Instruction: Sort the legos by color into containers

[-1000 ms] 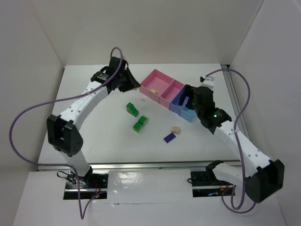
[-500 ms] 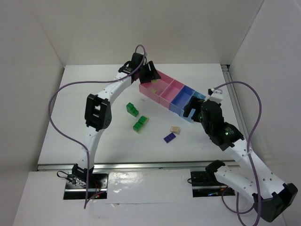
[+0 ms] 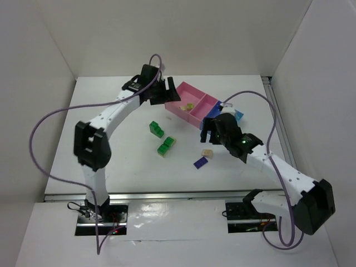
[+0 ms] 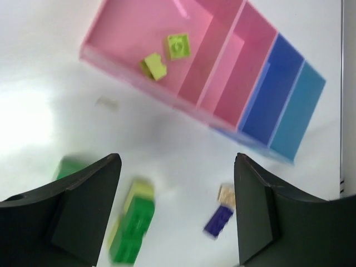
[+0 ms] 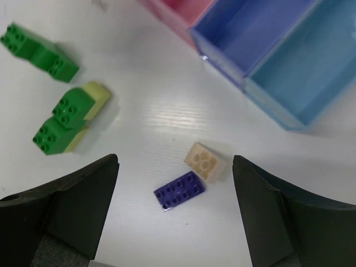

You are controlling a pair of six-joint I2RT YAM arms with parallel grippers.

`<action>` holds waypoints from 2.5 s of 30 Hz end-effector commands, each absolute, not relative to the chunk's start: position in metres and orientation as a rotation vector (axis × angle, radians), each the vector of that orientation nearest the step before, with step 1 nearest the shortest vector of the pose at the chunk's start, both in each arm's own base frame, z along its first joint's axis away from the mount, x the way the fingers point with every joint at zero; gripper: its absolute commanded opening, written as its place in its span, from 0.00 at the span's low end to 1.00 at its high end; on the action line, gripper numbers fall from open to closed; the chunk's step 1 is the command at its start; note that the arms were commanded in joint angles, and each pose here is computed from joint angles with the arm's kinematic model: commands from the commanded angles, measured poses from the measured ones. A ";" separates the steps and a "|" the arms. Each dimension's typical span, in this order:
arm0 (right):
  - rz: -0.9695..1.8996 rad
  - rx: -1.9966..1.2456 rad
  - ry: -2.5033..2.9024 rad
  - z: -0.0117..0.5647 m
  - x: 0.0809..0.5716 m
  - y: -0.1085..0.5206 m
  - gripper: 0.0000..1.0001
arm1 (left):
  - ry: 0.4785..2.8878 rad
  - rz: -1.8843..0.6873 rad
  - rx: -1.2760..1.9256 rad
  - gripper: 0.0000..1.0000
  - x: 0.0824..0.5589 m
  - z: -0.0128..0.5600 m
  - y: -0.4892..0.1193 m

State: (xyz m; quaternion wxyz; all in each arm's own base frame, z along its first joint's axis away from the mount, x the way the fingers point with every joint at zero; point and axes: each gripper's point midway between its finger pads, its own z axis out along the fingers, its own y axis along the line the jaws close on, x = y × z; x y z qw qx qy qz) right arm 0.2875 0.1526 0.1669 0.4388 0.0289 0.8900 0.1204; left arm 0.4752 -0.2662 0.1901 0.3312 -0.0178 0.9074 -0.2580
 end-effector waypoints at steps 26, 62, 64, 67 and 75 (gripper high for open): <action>0.344 0.466 2.578 0.065 0.266 0.154 0.83 | 2.544 -0.411 0.153 0.87 0.329 0.131 -0.200; 0.393 0.325 2.413 0.109 0.324 0.168 0.19 | 2.533 -0.313 0.231 0.87 0.322 0.136 -0.223; 0.344 0.324 2.369 0.126 0.333 0.162 0.19 | 2.530 -0.303 0.227 0.87 0.323 0.136 -0.222; 0.298 0.341 2.287 0.155 0.360 0.147 0.19 | 2.536 -0.287 0.224 0.87 0.322 0.135 -0.220; 0.174 0.405 2.241 0.163 0.420 0.109 0.21 | 2.527 -0.288 0.178 0.89 0.321 0.141 -0.221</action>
